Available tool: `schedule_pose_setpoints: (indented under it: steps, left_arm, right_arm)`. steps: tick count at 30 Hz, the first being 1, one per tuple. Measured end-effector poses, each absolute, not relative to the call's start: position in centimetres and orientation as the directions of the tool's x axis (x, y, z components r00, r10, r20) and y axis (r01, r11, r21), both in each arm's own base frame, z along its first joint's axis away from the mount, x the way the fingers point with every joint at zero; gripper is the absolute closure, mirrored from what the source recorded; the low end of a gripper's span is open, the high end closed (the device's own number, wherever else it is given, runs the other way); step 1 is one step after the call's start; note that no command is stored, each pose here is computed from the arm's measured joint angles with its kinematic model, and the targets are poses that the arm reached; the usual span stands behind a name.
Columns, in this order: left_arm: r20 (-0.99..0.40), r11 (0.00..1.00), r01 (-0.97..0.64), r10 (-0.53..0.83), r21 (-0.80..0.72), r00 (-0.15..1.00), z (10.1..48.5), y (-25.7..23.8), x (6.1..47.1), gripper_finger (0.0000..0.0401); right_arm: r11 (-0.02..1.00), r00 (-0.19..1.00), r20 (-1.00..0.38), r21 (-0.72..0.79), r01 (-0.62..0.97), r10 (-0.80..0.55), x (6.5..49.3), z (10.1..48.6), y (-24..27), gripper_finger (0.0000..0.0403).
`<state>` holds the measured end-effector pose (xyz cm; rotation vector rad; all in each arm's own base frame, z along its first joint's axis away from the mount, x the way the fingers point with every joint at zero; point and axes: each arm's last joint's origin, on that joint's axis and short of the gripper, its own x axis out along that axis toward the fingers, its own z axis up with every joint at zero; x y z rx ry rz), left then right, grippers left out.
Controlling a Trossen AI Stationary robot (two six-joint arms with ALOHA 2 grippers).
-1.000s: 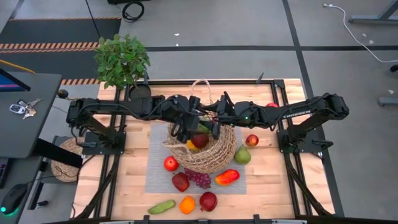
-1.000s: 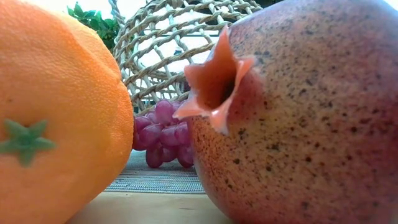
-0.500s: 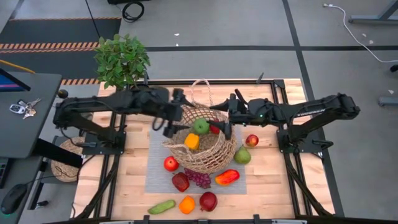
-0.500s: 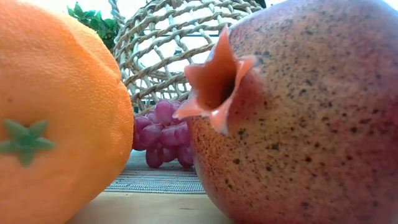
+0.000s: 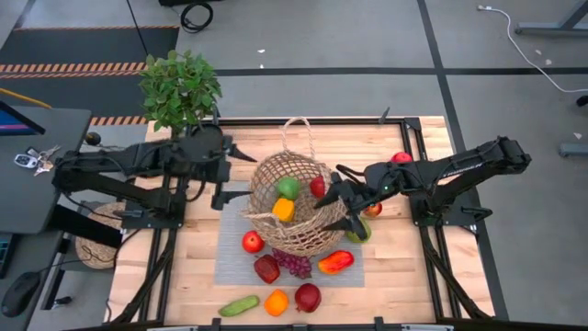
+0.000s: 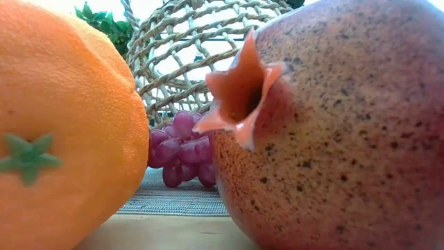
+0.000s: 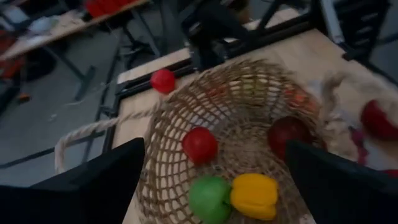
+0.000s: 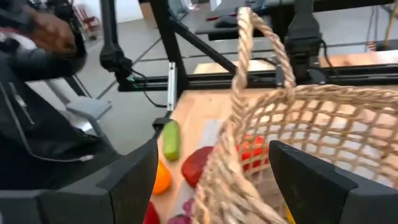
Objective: Build produce basket
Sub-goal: Put the red apple into the basket
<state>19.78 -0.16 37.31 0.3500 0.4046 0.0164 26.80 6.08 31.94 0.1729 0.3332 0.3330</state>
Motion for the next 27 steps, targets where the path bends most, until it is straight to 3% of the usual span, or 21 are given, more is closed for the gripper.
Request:
schedule_pose_setpoints:
  steps: [5, 12, 20, 27]
  left_arm:
    - [-0.249, 0.964, -0.022, 0.091, 0.266, 0.964, 35.2, -0.6, 17.7, 0.0009]
    - [-0.129, 0.979, -0.040, 0.066, 0.200, 0.989, 32.5, -1.0, 15.0, 0.0009]
    - [-0.054, 0.995, -0.043, 0.048, 0.093, 0.997, 28.8, -1.0, 12.6, 0.0009]
    - [0.049, 0.998, -0.060, 0.060, -0.009, 0.997, 25.3, -0.7, 10.5, 0.0009]
  right_arm:
    - [0.917, 0.875, -0.294, 0.236, -0.322, 0.383, 26.4, 31.9, 7.5, 0.0093]
    - [0.941, 0.896, -0.326, 0.250, -0.226, 0.302, 26.3, 31.7, 7.9, 0.0093]
    - [0.984, 0.849, -0.503, 0.153, -0.096, 0.161, 24.5, 34.2, 8.4, 0.0093]
    - [0.984, 0.778, -0.613, 0.173, -0.038, 0.138, 23.3, 34.3, 7.4, 0.0093]
